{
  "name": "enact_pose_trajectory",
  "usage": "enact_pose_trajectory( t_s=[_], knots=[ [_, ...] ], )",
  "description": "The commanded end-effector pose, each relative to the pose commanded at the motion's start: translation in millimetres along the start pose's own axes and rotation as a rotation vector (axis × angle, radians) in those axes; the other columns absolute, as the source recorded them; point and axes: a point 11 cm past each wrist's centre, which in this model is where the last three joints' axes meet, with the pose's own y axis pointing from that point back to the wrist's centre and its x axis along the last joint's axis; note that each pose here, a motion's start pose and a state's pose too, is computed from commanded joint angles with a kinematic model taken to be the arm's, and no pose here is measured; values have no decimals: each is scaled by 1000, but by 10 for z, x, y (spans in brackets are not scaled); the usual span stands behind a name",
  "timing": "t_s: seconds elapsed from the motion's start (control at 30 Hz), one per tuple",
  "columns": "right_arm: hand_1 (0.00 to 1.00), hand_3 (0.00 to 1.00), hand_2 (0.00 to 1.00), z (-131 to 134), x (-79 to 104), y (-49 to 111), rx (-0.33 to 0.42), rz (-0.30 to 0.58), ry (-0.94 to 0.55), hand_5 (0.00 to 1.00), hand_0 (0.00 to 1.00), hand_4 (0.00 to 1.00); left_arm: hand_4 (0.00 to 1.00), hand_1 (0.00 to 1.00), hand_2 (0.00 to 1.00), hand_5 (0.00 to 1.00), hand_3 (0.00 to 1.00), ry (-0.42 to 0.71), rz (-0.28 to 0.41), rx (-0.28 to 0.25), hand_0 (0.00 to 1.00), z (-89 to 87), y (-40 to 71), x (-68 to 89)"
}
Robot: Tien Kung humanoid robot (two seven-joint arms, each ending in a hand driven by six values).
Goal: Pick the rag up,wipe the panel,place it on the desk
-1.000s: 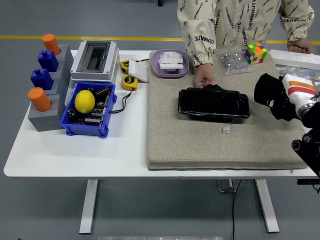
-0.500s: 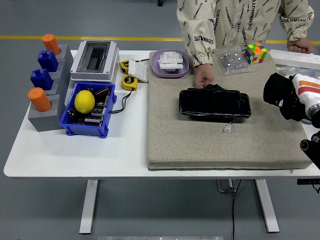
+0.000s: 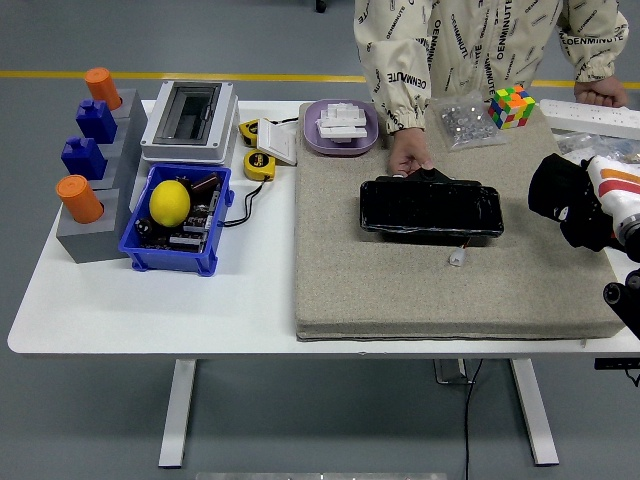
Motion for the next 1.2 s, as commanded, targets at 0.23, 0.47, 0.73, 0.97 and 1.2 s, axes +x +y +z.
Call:
enact_pose_trajectory(
  t_s=[0.23,0.47,0.73,0.97,1.2],
  knots=[
    [491,532,545,21,-68,4,-6,-73,-23,464,444,977,627,640,654,437,563,-2,1,1,613,-6,0,7],
    [538,568,628,81,-117,30,-19,-83,-20,530,505,998,627,640,654,437,562,-5,0,3,613,-19,0,5],
    [538,568,624,158,-146,56,-32,-90,-10,528,498,998,627,640,654,438,562,-9,3,4,612,-27,0,18],
    [544,578,630,221,-87,58,-43,-78,-8,527,517,998,627,641,654,439,562,-11,3,6,611,-37,0,24],
    [564,603,650,226,61,61,-39,-45,-24,526,548,998,627,641,654,438,562,-14,4,8,613,-48,0,29]
  ],
)
